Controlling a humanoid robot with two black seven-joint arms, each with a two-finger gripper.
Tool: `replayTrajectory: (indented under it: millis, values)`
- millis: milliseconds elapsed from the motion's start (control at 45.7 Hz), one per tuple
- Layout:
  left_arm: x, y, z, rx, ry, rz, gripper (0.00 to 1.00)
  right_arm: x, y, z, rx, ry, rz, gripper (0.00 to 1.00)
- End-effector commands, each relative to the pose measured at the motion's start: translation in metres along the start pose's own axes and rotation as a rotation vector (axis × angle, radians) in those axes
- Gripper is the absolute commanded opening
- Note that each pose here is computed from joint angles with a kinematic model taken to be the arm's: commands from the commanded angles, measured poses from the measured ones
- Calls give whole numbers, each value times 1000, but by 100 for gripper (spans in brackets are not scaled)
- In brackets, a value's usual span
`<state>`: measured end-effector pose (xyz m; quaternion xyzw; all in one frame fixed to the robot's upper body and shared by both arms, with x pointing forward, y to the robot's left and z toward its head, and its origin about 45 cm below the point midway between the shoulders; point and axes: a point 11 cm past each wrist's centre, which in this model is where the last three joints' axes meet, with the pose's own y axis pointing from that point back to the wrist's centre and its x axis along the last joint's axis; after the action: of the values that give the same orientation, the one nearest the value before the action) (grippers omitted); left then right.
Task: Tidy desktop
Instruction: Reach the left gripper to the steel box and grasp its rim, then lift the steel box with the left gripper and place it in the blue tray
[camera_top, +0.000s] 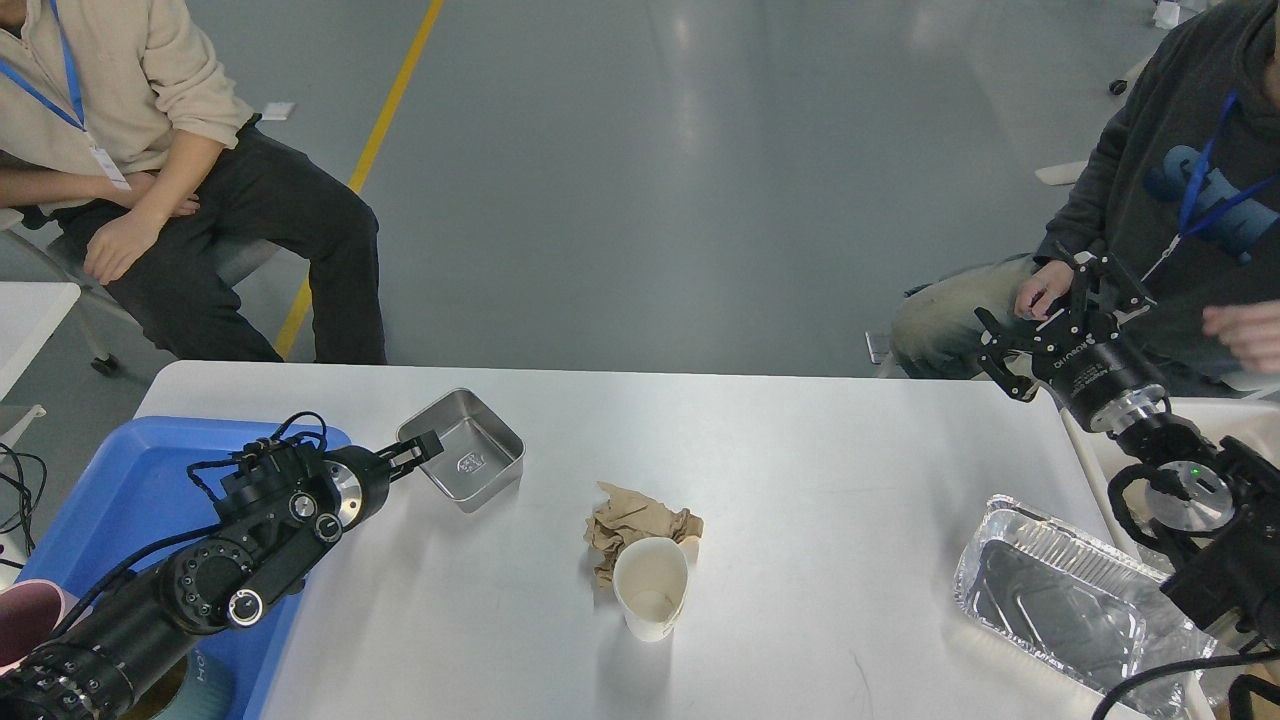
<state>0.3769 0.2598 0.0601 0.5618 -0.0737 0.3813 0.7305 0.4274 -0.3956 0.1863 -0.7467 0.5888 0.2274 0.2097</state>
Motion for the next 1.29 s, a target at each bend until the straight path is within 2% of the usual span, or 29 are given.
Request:
replayTrajectory:
  millis: [0, 87, 241, 284, 525, 612, 897, 1116, 1269]
  values:
    - [-4, -5, 2, 12, -9, 15, 60, 0, 0, 1, -6, 4, -2, 100]
    - [-6, -6, 1, 21, -9, 18, 56, 0, 0, 1, -7, 4, -1, 100]
    - [-7, -7, 1, 26, -8, 19, 23, 0, 0, 1, -7, 4, -1, 100]
    - [-7, -7, 1, 26, -8, 19, 17, 0, 0, 1, -5, 5, 0, 100]
    - [-6, -6, 0, 28, -6, 11, 9, -2, -1, 1, -5, 3, -7, 100]
    - [-8, -6, -2, 31, -10, 1, 2, -2, -1, 1, -5, 3, -7, 100]
    - [-12, -1, 8, -3, -38, -90, 0, -2, -1, 0, -4, 5, -7, 100]
    - [50, 46, 11, -54, -142, -183, 0, -3, -2, -1, -3, 6, -8, 100]
    - [124, 119, -1, -71, -261, -247, 0, -4, -3, -2, -1, 7, -12, 100]
